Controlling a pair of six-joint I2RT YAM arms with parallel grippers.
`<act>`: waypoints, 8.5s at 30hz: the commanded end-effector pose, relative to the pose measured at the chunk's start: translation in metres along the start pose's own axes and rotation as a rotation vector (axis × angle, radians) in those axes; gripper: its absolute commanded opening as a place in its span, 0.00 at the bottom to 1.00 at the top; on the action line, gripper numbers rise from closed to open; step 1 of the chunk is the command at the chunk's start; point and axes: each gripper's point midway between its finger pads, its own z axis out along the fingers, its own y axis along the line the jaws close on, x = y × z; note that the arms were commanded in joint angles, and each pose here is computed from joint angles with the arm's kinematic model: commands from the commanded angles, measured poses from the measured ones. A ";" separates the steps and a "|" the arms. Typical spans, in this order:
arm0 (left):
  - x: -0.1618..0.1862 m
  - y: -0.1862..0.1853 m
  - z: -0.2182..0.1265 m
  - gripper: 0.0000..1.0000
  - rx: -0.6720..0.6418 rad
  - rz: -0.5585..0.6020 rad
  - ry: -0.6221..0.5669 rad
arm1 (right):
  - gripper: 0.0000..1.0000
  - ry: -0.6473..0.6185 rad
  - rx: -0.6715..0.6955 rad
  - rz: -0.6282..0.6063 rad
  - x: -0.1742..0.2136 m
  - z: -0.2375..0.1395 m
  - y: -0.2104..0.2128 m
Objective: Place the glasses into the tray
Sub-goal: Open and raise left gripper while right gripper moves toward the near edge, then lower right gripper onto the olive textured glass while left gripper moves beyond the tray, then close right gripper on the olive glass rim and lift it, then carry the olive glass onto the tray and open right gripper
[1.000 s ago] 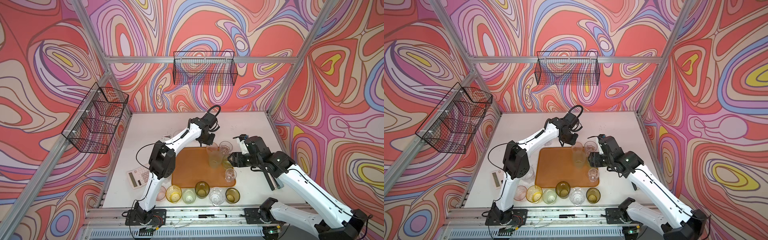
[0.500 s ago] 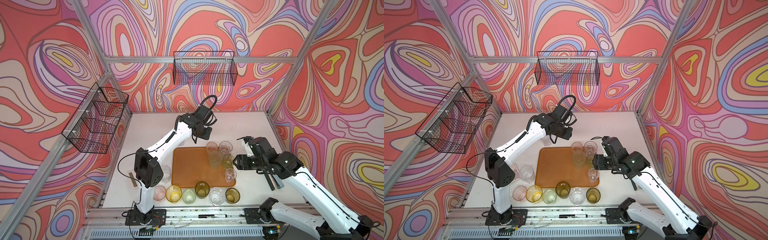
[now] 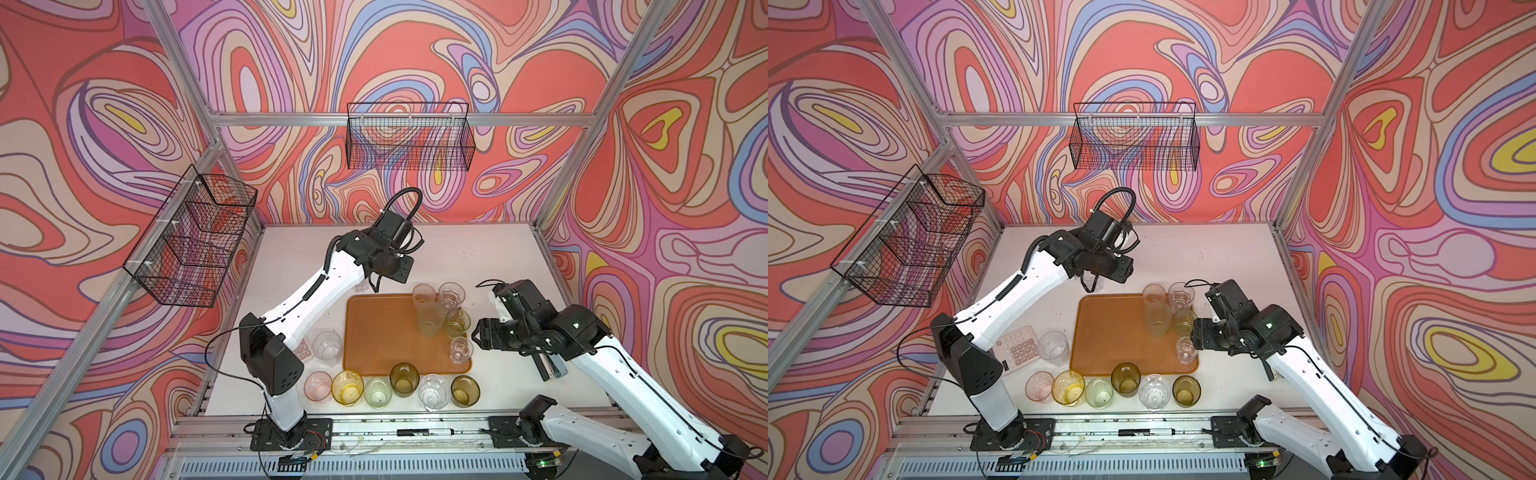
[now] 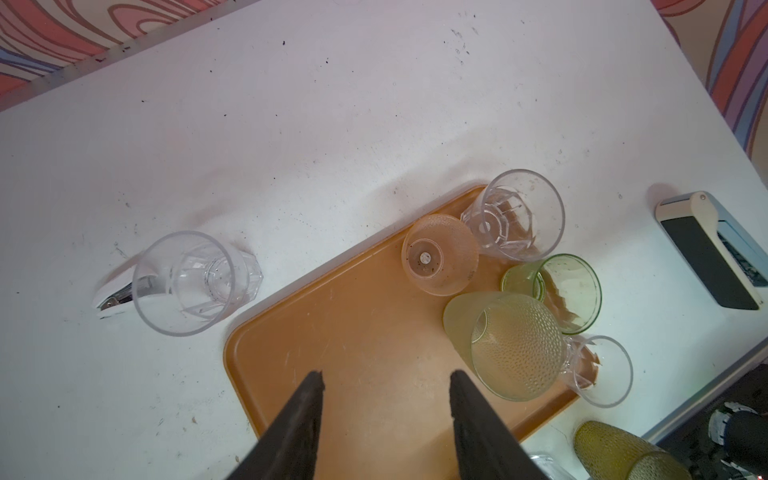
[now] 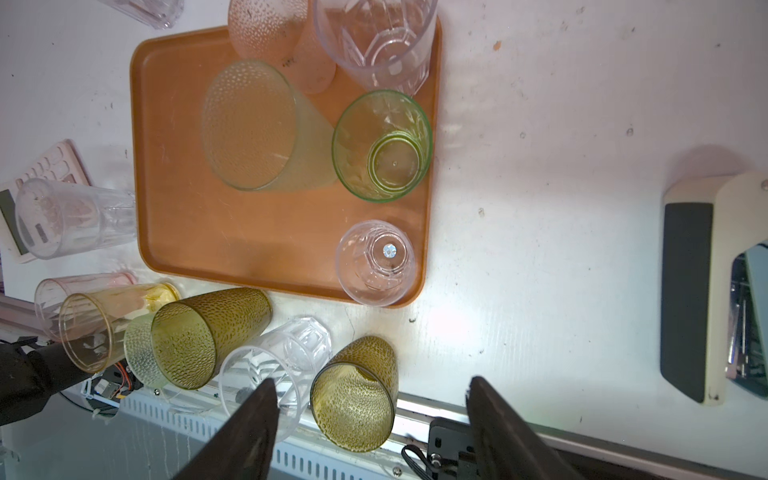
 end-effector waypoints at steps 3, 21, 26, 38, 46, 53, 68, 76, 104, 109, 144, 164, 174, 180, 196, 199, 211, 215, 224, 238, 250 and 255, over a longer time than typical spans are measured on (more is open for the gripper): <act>0.007 0.018 -0.019 0.54 -0.017 0.013 -0.041 | 0.75 0.053 0.019 0.041 0.016 -0.001 -0.008; 0.050 0.030 -0.025 0.59 0.006 0.005 -0.038 | 0.71 0.107 0.029 0.109 0.050 -0.006 -0.024; 0.046 0.034 -0.029 0.60 0.002 -0.003 -0.074 | 0.69 0.095 0.015 0.096 0.054 -0.011 -0.026; 0.045 0.050 -0.031 0.61 0.009 -0.053 -0.078 | 0.65 0.192 -0.021 0.136 0.078 0.015 -0.025; 0.045 0.052 -0.030 0.61 0.008 -0.060 -0.075 | 0.64 0.225 -0.041 0.119 0.086 0.032 -0.022; 0.046 0.053 -0.027 0.61 0.008 -0.065 -0.066 | 0.64 0.246 -0.016 0.064 0.095 0.046 -0.017; 0.047 0.055 -0.025 0.59 0.002 -0.066 -0.056 | 0.46 0.254 0.051 0.029 0.105 0.071 -0.020; 0.049 0.055 -0.023 0.57 0.003 -0.066 -0.050 | 0.37 0.252 0.049 0.012 0.103 0.079 -0.016; 0.051 0.057 -0.019 0.55 -0.002 -0.066 -0.030 | 0.06 0.290 0.084 -0.049 0.110 0.085 -0.020; 0.051 0.060 -0.018 0.54 -0.010 -0.069 -0.025 | 0.04 0.288 0.091 -0.047 0.109 0.084 -0.021; 0.048 0.054 -0.027 0.62 0.045 -0.071 -0.049 | 0.00 0.114 0.180 -0.077 0.028 0.008 0.009; 0.044 0.055 -0.035 0.99 0.071 -0.079 -0.067 | 0.00 0.106 0.091 -0.174 -0.009 0.036 0.063; 0.041 0.062 -0.041 1.00 0.061 -0.100 -0.091 | 0.00 0.136 0.095 -0.200 -0.010 0.064 0.070; 0.038 0.067 -0.045 1.00 0.061 -0.116 -0.111 | 0.00 0.152 0.079 -0.197 -0.004 0.082 0.071; 0.040 0.068 -0.045 1.00 0.056 -0.111 -0.104 | 0.00 0.209 0.138 -0.198 0.013 0.116 0.052; 0.040 0.069 -0.044 1.00 0.054 -0.110 -0.104 | 0.00 0.211 0.137 -0.193 0.014 0.120 0.050; 0.040 0.069 -0.044 1.00 0.052 -0.107 -0.104 | 0.00 0.233 0.156 -0.202 0.018 0.129 0.046; 0.040 0.069 -0.044 1.00 0.054 -0.106 -0.103 | 0.00 0.239 0.165 -0.209 0.019 0.131 0.044; 0.041 0.069 -0.043 1.00 0.051 -0.103 -0.100 | 0.00 0.243 0.173 -0.214 0.018 0.136 0.045; 0.044 0.072 -0.037 0.96 0.034 -0.110 -0.075 | 0.15 0.220 0.181 -0.221 0.012 0.130 0.045; 0.044 0.082 -0.027 0.89 -0.018 -0.132 -0.044 | 0.29 0.136 0.126 -0.236 -0.007 0.110 0.059; 0.041 0.089 -0.022 0.86 -0.050 -0.146 -0.005 | 0.39 0.082 0.089 -0.252 -0.016 0.099 0.066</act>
